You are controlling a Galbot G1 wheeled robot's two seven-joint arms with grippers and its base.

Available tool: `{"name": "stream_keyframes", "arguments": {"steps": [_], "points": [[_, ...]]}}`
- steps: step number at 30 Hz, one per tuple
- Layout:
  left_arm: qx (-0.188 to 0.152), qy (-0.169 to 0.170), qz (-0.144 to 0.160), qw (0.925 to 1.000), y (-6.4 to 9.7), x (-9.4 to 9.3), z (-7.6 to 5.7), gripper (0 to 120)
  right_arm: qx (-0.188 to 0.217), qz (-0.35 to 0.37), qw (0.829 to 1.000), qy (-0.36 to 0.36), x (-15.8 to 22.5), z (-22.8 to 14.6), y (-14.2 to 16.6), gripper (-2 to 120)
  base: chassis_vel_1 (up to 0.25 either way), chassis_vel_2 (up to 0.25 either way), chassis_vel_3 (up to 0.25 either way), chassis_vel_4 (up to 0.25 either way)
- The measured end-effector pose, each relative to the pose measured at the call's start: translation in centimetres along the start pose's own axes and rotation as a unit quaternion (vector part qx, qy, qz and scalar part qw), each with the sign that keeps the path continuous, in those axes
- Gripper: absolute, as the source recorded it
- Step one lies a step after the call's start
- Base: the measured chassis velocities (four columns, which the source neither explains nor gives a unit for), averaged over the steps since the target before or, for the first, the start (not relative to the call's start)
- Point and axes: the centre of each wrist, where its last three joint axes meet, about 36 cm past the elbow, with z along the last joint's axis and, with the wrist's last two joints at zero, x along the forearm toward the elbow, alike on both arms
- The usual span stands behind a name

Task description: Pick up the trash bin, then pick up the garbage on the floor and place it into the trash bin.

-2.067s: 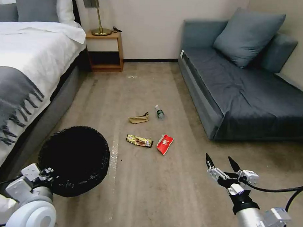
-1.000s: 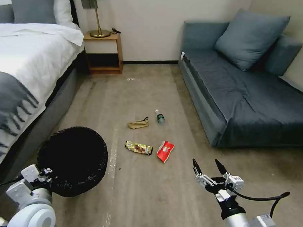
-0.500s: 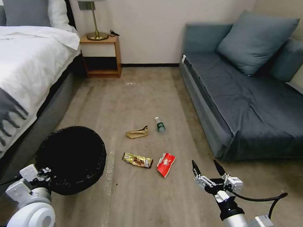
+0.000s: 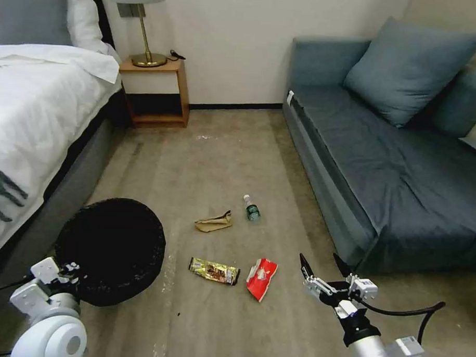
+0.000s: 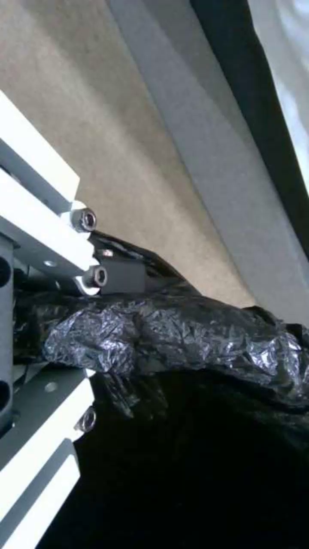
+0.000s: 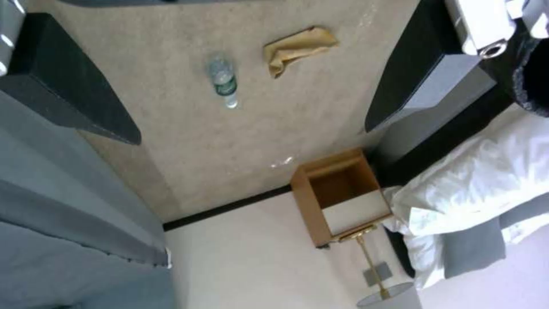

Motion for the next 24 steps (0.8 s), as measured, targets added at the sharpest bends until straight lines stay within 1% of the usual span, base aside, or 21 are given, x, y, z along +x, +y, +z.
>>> {"name": "stream_keyframes", "arguments": {"steps": [18, 24], "points": [[-0.001, 0.002, 0.0, 1.0, 0.3, 0.1, 0.4, 3, 0.006, -0.011, 1.0, 0.013, -0.3, 0.3, -0.9, 100, -0.102, 0.097, 0.099, -0.103], [-0.003, -0.003, 0.002, 1.0, 0.3, 0.5, 0.3, 3, 0.025, -0.035, 0.999, 0.028, -1.4, -0.2, -2.3, 100, -0.091, 0.078, 0.086, -0.081]]}}
